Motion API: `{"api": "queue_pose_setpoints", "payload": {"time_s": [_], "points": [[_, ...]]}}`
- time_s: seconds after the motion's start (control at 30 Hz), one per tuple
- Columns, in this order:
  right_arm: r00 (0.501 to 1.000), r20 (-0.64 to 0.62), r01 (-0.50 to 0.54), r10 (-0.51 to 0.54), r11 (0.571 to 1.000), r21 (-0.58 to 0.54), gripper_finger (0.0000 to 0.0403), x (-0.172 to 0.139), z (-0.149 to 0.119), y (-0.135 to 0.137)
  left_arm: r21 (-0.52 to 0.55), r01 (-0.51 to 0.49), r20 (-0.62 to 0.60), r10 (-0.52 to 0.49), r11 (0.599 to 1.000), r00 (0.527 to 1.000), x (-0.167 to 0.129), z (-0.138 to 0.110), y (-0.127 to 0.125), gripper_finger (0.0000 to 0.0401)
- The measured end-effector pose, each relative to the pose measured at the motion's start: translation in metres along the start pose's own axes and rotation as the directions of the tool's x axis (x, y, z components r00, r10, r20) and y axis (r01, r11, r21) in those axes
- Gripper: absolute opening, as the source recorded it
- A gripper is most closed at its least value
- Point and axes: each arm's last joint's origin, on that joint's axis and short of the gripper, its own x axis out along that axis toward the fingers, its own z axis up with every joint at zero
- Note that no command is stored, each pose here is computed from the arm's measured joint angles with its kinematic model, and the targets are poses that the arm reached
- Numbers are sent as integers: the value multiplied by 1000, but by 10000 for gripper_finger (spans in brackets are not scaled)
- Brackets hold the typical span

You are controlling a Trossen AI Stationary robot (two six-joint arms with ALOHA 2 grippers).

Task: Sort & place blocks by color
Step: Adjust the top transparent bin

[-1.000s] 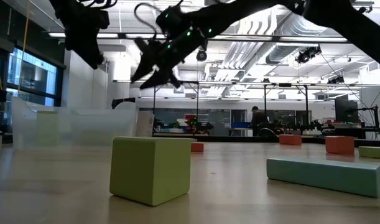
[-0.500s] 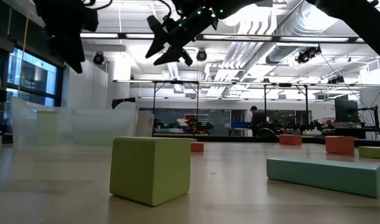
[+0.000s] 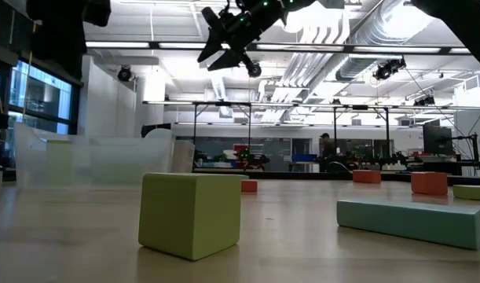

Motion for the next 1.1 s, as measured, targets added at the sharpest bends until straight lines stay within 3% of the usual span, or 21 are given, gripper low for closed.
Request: {"api": "queue_pose_setpoints", "payload": {"time_s": [0.43,0.77,1.1], "points": [[997,-78,23,-22,1000,7,163,-5,-4,-7,149,17,-154,6,989,988,17,-43,-45,181],[995,-100,28,-30,999,-18,163,-5,-6,-8,283,-56,-223,122,958,967,53,-67,-76,181],[991,-130,38,-40,999,-19,163,-6,-9,-9,461,-185,-195,303,868,933,88,-87,-88,181]]}}
